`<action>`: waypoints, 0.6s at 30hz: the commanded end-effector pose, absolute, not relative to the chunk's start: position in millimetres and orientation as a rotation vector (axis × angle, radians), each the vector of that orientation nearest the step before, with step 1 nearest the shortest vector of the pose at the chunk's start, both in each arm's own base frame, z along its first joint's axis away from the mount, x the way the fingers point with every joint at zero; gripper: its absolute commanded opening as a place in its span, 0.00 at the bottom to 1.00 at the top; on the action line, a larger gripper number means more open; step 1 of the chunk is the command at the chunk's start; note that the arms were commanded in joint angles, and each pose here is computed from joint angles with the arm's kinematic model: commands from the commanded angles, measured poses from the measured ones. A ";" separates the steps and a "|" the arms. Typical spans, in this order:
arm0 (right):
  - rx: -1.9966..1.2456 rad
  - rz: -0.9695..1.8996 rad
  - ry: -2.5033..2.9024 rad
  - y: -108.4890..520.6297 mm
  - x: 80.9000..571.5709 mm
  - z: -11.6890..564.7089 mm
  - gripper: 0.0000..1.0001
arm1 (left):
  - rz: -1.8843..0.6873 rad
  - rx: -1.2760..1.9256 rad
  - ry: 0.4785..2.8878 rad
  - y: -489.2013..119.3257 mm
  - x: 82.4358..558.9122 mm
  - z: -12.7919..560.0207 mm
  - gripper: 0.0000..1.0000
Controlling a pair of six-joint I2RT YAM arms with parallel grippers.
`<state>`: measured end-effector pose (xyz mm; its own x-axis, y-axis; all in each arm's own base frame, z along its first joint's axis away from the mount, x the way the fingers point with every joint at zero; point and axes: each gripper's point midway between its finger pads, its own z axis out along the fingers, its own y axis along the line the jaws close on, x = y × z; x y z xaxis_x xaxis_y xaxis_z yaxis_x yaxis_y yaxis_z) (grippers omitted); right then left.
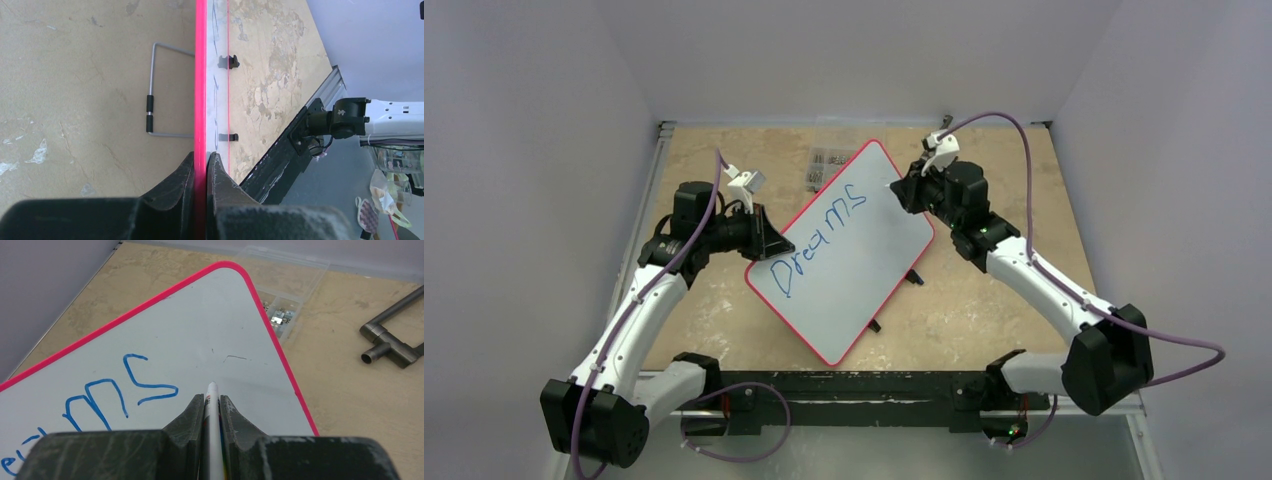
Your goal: Write a sentence on the whiteboard
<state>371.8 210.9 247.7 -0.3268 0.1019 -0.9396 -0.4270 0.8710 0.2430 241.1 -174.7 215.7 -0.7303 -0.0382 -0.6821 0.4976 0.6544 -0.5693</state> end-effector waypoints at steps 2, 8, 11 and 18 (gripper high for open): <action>-0.371 0.699 1.717 236.4 360.6 286.7 0.00 | -0.860 0.457 2.178 -162.9 251.2 197.9 0.00; -0.551 0.886 1.714 270.8 307.1 277.9 0.00 | -0.859 0.455 2.175 -162.8 251.6 199.5 0.00; -0.657 0.911 1.736 297.2 275.3 263.3 0.00 | -0.859 0.456 2.174 -162.9 251.7 199.4 0.00; -0.726 0.969 1.680 325.8 221.5 258.1 0.00 | -0.853 0.452 2.178 -162.1 251.9 198.8 0.00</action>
